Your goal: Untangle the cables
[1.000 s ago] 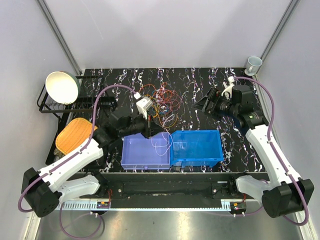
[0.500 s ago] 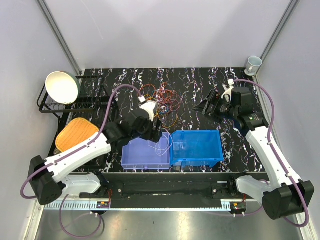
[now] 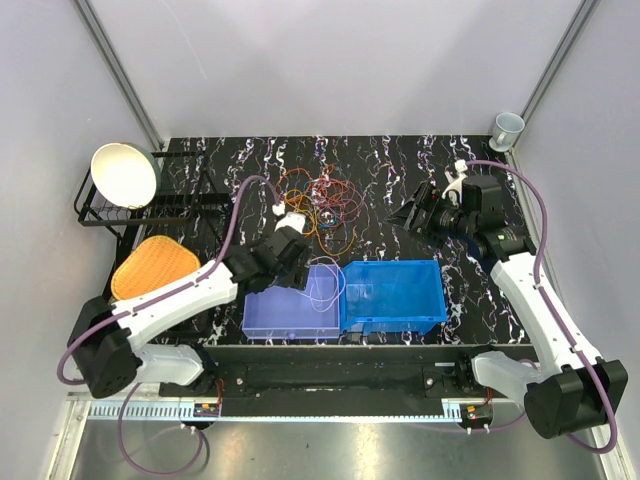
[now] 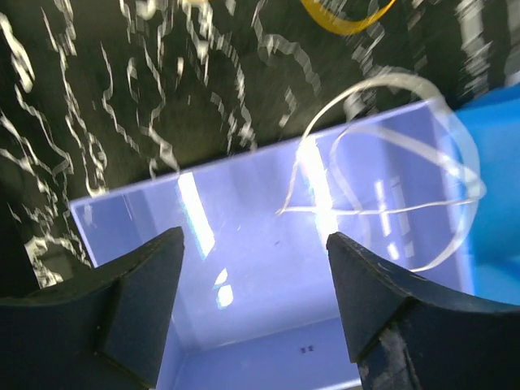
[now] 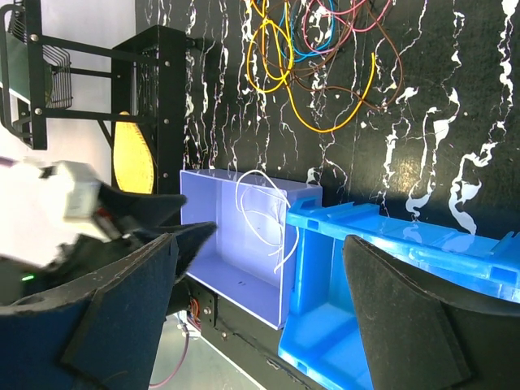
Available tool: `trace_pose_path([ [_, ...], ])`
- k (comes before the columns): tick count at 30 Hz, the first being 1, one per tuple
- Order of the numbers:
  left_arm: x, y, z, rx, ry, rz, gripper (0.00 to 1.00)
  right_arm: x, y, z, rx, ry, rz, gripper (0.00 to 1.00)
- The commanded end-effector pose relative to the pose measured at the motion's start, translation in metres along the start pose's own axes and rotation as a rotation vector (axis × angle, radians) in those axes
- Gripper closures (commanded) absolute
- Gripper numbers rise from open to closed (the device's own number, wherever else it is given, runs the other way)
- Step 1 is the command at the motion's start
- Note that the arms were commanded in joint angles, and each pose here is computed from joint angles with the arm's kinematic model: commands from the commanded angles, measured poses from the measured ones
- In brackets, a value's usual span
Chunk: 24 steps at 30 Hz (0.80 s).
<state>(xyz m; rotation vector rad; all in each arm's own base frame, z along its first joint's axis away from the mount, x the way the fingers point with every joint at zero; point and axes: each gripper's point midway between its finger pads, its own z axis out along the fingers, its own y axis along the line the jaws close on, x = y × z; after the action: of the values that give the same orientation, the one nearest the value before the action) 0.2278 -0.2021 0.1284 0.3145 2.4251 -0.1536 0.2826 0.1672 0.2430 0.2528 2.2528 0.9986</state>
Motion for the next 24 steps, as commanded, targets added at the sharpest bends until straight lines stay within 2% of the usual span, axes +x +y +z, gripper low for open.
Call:
trace_pose_path([
  [1, 0.01, -0.004, 0.017, 0.007, 0.003, -0.022, 0.26, 0.002, -0.003, 0.002, 0.005, -0.006, -0.02, 0.11],
  [11, 0.027, -0.033, 0.052, 0.107, 0.041, -0.047, 0.33, 0.003, -0.009, 0.008, 0.021, 0.007, -0.017, 0.12],
  [14, 0.029, -0.035, 0.061, 0.097, 0.046, -0.043, 0.48, 0.003, -0.01, 0.009, 0.023, 0.009, -0.015, 0.12],
  [15, 0.029, -0.035, 0.063, 0.095, 0.046, -0.038, 0.67, 0.003, -0.009, 0.008, 0.022, 0.008, -0.017, 0.12],
  [18, 0.023, -0.036, 0.06, 0.097, 0.04, -0.034, 0.99, 0.004, -0.01, 0.008, 0.023, 0.009, -0.015, 0.12],
  [23, 0.005, -0.031, 0.034, 0.093, 0.012, -0.036, 1.0, 0.004, -0.009, 0.007, 0.018, 0.005, -0.012, 0.12],
  [24, -0.003, -0.029, 0.018, 0.102, -0.001, -0.041, 1.0, 0.004, -0.008, 0.006, 0.014, 0.005, -0.012, 0.12],
])
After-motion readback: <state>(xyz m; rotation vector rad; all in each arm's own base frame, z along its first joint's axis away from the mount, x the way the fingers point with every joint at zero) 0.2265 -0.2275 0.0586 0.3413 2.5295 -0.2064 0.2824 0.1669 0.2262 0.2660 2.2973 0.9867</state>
